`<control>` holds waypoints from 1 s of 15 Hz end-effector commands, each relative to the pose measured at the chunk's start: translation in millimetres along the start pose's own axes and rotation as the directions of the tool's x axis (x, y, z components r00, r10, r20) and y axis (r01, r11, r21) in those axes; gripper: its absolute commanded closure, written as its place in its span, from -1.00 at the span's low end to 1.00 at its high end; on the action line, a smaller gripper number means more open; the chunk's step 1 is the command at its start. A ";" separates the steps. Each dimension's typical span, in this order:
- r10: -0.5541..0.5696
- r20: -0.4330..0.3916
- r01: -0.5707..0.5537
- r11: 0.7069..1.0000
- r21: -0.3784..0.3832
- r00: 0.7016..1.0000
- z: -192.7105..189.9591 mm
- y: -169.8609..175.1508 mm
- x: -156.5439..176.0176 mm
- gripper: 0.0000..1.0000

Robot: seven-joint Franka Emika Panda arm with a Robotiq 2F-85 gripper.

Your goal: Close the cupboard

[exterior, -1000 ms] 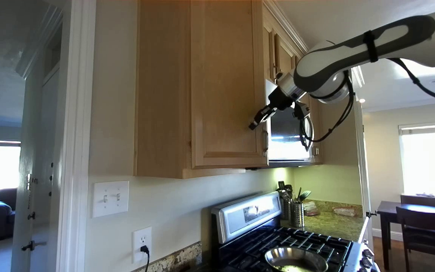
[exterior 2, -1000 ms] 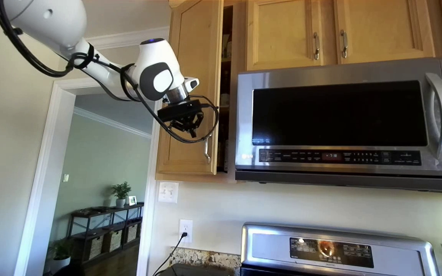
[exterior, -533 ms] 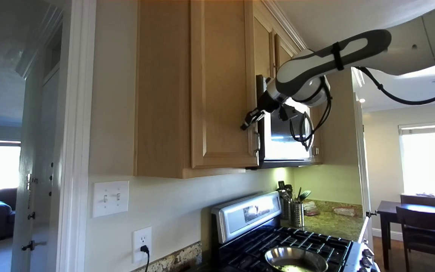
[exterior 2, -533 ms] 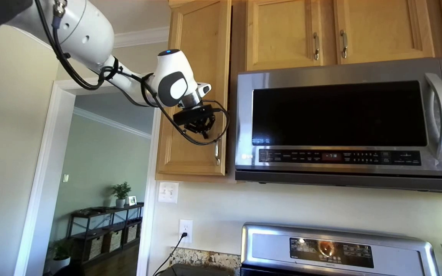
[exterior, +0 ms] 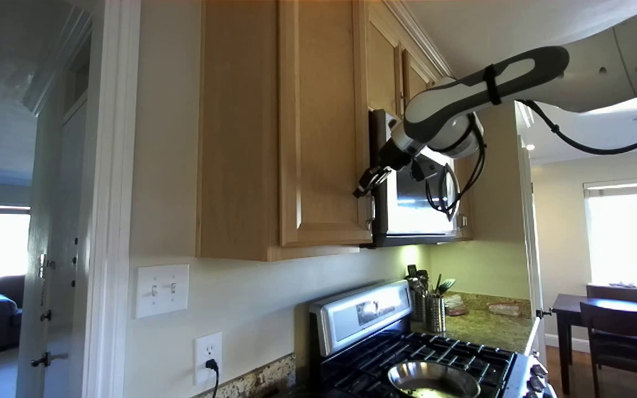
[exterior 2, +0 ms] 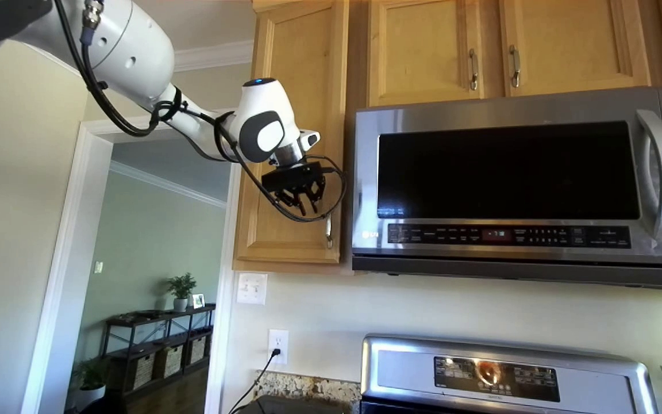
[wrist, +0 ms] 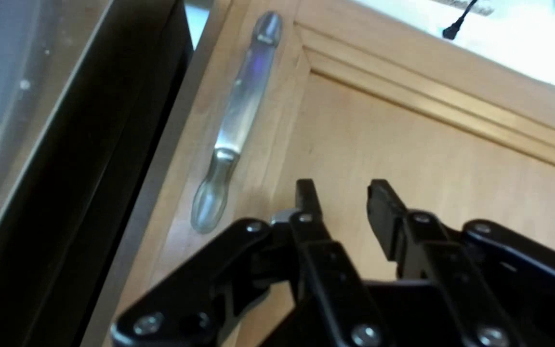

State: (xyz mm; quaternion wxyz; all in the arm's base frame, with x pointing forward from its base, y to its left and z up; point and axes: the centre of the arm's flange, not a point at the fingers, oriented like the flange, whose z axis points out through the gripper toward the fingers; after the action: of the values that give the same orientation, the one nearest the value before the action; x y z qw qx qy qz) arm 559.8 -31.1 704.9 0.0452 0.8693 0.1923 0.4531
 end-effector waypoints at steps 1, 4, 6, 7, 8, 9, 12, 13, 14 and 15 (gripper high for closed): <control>-0.004 0.061 -0.004 0.990 0.139 0.998 -35.5 -11.0 -47.0 -0.27; 0.002 0.111 -0.024 0.980 0.196 0.994 -50.3 -21.0 -79.1 -0.65; 0.007 0.166 -0.046 0.971 0.233 0.986 -57.9 -27.1 -106.3 -0.90; 0.013 0.194 -0.062 0.966 0.251 0.981 -58.5 -30.4 -119.5 -0.97; 0.021 0.217 -0.079 0.962 0.261 0.976 -59.1 -33.4 -129.4 -1.00; 0.032 0.248 -0.103 0.955 0.277 0.968 -57.3 -37.2 -139.9 -1.00; 0.048 0.320 -0.155 0.935 0.319 0.946 -49.7 -52.1 -172.7 -1.00; 0.050 0.346 -0.170 0.930 0.327 0.937 -45.6 -57.8 -182.9 -1.00; 0.055 0.365 -0.184 0.927 0.328 0.929 -41.9 -62.6 -192.6 -1.00; 0.054 0.381 -0.190 0.925 0.328 0.923 -38.2 -68.9 -202.8 -1.00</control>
State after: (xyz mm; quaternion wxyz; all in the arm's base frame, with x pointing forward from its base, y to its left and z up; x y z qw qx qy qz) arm 431.0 -49.7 581.1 -0.0925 0.9349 0.2191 0.2633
